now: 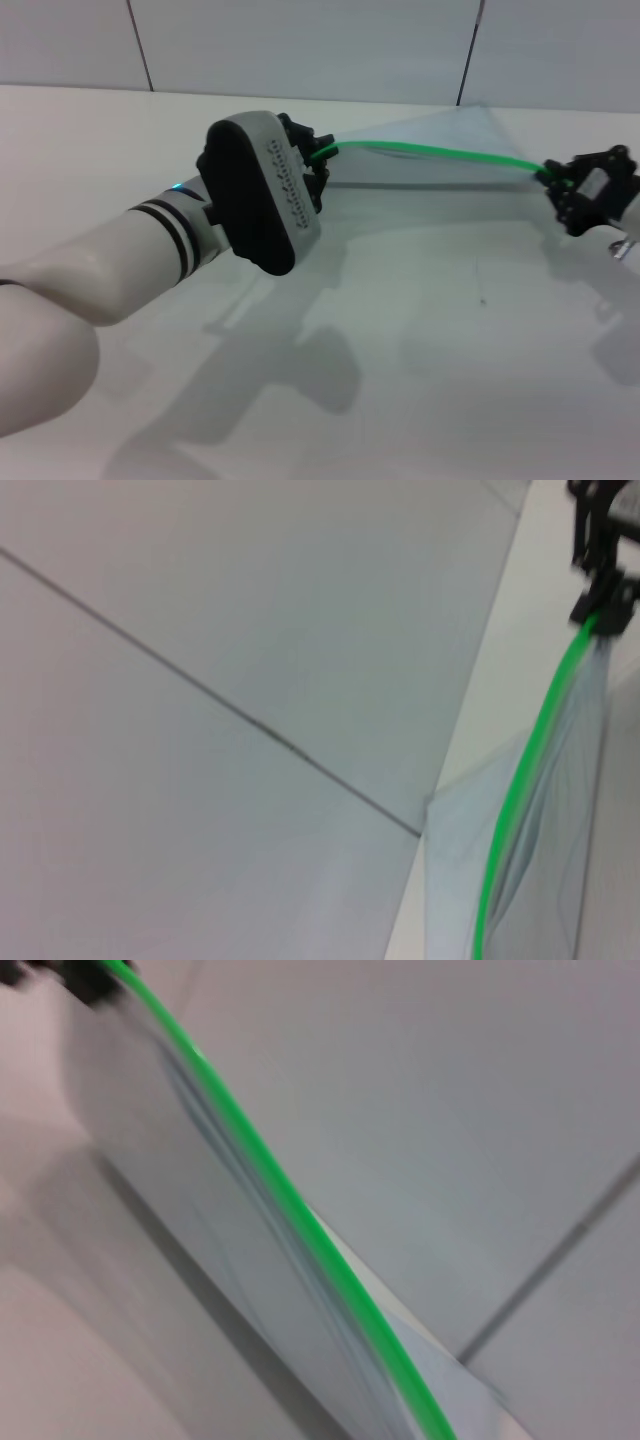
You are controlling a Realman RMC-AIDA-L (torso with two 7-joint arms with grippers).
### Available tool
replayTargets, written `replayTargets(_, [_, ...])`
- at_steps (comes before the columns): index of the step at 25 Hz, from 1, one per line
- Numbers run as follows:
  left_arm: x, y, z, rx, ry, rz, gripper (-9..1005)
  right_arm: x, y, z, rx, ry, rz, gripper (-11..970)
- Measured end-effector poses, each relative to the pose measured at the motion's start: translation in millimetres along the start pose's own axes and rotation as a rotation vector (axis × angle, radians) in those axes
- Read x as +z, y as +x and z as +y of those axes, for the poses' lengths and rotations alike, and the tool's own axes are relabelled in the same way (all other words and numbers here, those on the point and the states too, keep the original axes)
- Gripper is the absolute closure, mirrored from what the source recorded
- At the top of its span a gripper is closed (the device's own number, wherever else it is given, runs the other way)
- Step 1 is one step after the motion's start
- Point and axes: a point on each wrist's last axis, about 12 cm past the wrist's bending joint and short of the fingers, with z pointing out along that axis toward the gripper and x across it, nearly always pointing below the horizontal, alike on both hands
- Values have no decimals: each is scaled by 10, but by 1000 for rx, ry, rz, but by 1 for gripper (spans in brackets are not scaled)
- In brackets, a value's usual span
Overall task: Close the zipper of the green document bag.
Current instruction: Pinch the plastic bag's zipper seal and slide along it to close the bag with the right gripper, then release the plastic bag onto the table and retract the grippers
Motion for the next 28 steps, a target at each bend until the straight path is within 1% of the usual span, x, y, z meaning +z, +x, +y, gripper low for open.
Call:
replayTargets(3, [-15, 26, 26, -8, -13, 9, 950, -55, 101, -83, 17, 41, 19, 879])
replayTargets(6, [-19, 32, 34, -14, -22, 10, 950, -85, 152, -126, 25, 63, 27, 878])
replayTargets(13, [-16, 27, 26, -19, -27, 8, 950, -96, 181, -126, 10, 68, 33, 866])
replayTargets(17, [-4, 19, 33, -47, -31, 7, 950, -84, 178, -107, 9, 66, 35, 849])
replayTargets(19, [2, 6, 36, -64, -30, 5, 950, -90, 183, -110, 25, 76, 32, 841])
replayTargets(25, [17, -35, 51, -78, -49, -11, 949, -140, 153, -184, 126, 142, -27, 816])
replayTargets(26, [19, -24, 57, -97, -62, -14, 949, -149, 144, -186, 138, 149, -42, 812])
replayTargets(27, [20, -23, 59, -105, -65, -16, 781, -162, 129, -187, 151, 157, -62, 774])
replayTargets(28, [20, -19, 64, -118, -69, -17, 746, -183, 104, -186, 172, 160, -95, 736])
